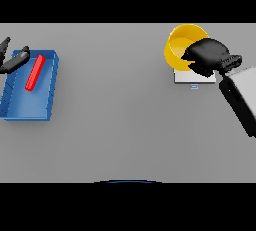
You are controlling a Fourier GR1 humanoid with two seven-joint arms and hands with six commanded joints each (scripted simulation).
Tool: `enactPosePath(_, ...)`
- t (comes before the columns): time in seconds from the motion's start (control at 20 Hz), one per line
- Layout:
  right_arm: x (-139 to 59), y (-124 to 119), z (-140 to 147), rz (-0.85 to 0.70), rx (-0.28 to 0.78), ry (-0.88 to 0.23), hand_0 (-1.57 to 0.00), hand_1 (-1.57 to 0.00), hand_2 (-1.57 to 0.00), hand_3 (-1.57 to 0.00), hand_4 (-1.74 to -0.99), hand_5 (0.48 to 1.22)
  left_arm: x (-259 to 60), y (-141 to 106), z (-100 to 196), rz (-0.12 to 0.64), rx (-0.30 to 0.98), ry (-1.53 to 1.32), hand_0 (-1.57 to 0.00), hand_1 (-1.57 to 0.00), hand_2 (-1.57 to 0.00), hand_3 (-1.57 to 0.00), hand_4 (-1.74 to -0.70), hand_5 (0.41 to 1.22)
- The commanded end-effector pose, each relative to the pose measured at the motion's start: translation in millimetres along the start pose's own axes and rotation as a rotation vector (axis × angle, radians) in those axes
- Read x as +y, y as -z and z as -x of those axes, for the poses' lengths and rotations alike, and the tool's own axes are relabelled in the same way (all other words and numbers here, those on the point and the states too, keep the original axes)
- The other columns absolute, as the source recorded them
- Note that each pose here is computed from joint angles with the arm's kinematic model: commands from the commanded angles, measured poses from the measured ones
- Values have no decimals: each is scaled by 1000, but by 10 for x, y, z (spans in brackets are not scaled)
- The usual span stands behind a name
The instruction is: Pick up the red beaker and tilt it to pour out 1 green nut into yellow bowl. Pick up the yellow bowl and place it on the metallic measuring scale.
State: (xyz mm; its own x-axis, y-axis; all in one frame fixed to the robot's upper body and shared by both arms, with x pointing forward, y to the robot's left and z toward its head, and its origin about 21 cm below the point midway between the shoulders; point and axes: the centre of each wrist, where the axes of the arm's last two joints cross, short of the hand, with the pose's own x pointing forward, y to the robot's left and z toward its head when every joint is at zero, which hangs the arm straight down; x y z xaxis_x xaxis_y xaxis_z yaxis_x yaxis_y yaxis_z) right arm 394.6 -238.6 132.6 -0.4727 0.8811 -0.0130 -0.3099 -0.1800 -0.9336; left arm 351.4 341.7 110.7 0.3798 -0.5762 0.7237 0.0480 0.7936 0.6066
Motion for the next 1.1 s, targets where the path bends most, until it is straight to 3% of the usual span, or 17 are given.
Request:
enactPosePath(0.0, 12, 22, 58, 1, 25, 12, -1569, -1571, -1551, -1154, -1741, 1221, 10, -25, -24, -1, 0, -2, 1, 1, 1, 1, -853, 761)
enactPosePath(0.2, 168, 90, 276, -9, 77, 53, -1570, -1571, -1500, -1181, -1741, 1221, 37, -40, -63, -10, 17, -4, 1, 1, 1, 1, -865, 779)
enactPosePath(0.35, 240, 130, 373, -15, 81, 70, -1571, -1571, -1428, -1290, -1741, 1221, 17, -14, -89, -3, 14, 11, 1, 1, 1, 1, -863, 797)
enactPosePath(0.85, 500, 228, 436, -66, 121, 116, -1571, -1571, -1374, -1448, -1741, 1221, -17, 1, -53, 1, 22, 17, 1, 1, 1, 1, -844, 783)
enactPosePath(0.95, 483, 241, 438, -65, 121, 122, -1565, -1496, -1437, -1249, -1741, 1221, 14, 13, -60, -6, 32, 26, 1, 1, 1, 1, -838, 779)
enactPosePath(1.0, 489, 233, 442, -72, 127, 122, -1558, -1428, -1343, -1110, -1682, 1221, 0, 11, -65, 0, 29, 28, 1, 1, 1, 1, -836, 775)
enactPosePath(1.05, 485, 223, 447, -72, 135, 128, -1471, -1285, -1178, -959, -1632, 1145, 5, -14, -55, 5, 17, 23, 1, 1, 1, 1, -837, 773)
